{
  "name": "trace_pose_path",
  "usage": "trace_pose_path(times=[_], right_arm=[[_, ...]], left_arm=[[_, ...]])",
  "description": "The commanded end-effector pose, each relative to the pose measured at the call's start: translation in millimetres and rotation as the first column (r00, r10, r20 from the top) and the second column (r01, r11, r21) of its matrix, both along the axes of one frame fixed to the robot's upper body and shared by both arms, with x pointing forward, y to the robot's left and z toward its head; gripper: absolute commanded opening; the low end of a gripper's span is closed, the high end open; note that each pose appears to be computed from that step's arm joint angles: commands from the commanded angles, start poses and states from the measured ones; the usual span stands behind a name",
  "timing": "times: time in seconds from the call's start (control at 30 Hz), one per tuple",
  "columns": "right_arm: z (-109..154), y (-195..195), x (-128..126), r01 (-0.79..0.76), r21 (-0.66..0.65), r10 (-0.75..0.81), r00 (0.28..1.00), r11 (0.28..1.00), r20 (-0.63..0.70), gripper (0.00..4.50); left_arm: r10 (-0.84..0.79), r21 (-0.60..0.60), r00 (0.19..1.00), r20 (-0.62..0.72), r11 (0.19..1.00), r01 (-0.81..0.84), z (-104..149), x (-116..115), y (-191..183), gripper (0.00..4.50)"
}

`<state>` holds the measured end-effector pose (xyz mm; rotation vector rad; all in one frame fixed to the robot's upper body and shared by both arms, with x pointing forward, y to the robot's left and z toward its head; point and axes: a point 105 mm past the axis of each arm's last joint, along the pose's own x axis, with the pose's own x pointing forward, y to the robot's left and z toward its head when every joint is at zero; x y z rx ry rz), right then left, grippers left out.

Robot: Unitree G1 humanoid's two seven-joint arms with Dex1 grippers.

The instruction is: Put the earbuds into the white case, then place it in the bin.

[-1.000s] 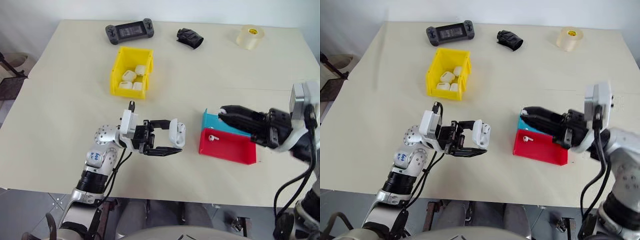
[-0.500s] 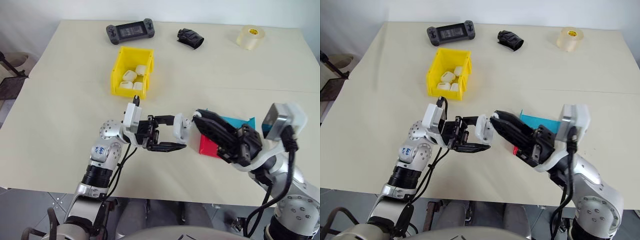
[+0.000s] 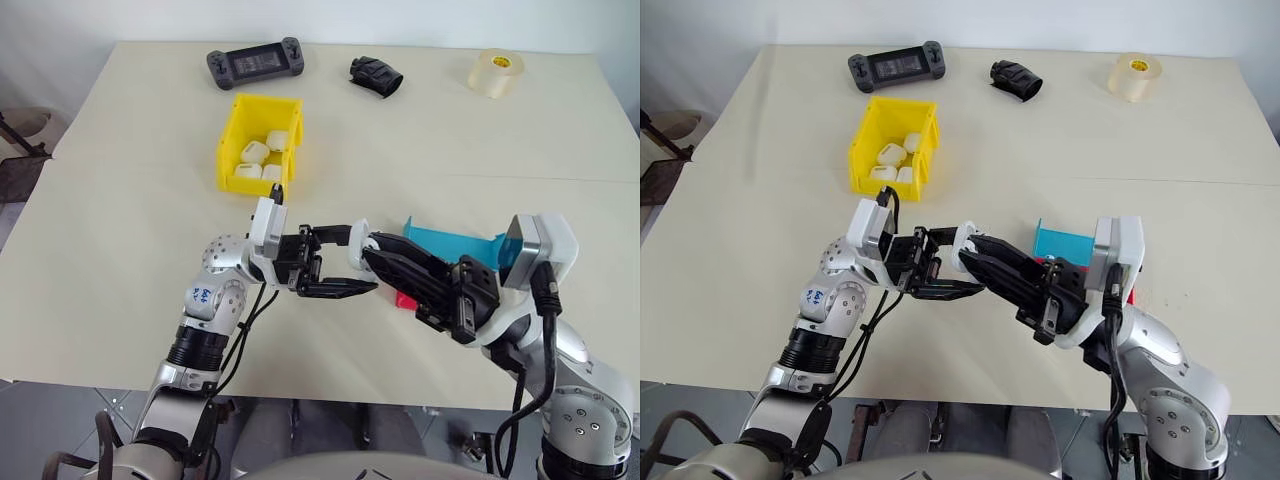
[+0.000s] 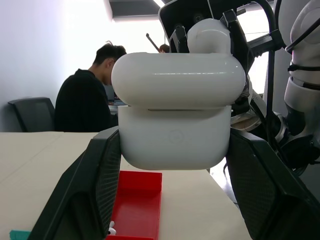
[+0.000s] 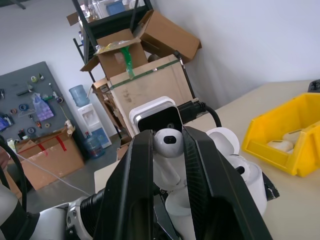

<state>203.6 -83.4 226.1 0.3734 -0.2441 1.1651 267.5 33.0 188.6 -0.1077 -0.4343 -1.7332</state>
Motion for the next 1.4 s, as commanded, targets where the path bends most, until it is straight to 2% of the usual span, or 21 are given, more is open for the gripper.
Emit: trace_pose_path(times=[0.03, 0.4, 0.5, 0.57, 0.73, 0.87, 0.97, 1.03, 1.1, 1.17, 1.3, 1.4], right_arm=[[-6, -3, 1, -0.002, -0.007, 0.002, 1.000, 1.000, -0.026, 0.47], [-20, -7, 5, 0.011, -0.045, -0.014, 0.998, 0.999, -0.068, 0.47], [-27, -6, 3, -0.028, -0.061, 0.020, 0.992, 0.998, -0.121, 0.47], [-24, -8, 5, -0.013, -0.070, 0.006, 0.996, 0.997, -0.091, 1.20], [-17, -15, 4, 0.009, -0.092, -0.015, 0.998, 0.996, -0.059, 2.69], [-19, -41, -1, 0.090, -0.197, -0.097, 0.995, 0.976, -0.025, 4.01], [-16, -57, -2, 0.143, -0.256, -0.145, 0.989, 0.956, 0.010, 4.01], [-11, -59, -1, 0.157, -0.260, -0.154, 0.988, 0.953, 0.032, 4.01], [-11, -57, 2, 0.166, -0.288, -0.161, 0.986, 0.943, 0.041, 3.61], [-11, -48, 3, 0.146, -0.317, -0.134, 0.989, 0.937, 0.057, 3.07], [-16, -22, 9, 0.096, -0.367, -0.079, 0.995, 0.925, 0.063, 1.66], [-16, -7, 17, 0.089, -0.372, -0.069, 0.995, 0.924, 0.065, 0.68]], left_arm=[[-0.008, -0.049, 0.998, 0.055, 0.999, 0.010, 15, -6, 0, 2.78], [-0.004, -0.056, 0.998, 0.061, 0.998, 0.007, 18, -6, 0, 2.78], [-0.005, -0.054, 0.998, 0.063, 0.999, 0.008, 18, -7, 0, 2.78], [-0.004, -0.053, 0.998, 0.064, 0.999, 0.008, 18, -7, 0, 2.78], [0.006, -0.019, 0.997, 0.078, 1.000, -0.005, 13, -7, 1, 2.78], [0.072, 0.124, 0.990, 0.123, 0.988, -0.087, -1, 0, 3, 2.78], [0.114, 0.268, 0.978, 0.174, 0.950, -0.159, -13, 8, 4, 2.78], [0.148, 0.312, 0.971, 0.188, 0.928, -0.202, -14, 14, 4, 2.78], [0.146, 0.392, 0.959, 0.244, 0.889, -0.235, -20, 17, 4, 2.78], [0.151, 0.427, 0.946, 0.289, 0.864, -0.268, -20, 21, 1, 2.78], [0.078, 0.528, 0.934, 0.350, 0.807, -0.265, -27, 18, -4, 2.78], [0.057, 0.557, 0.926, 0.374, 0.785, -0.273, -29, 16, -7, 2.78]])
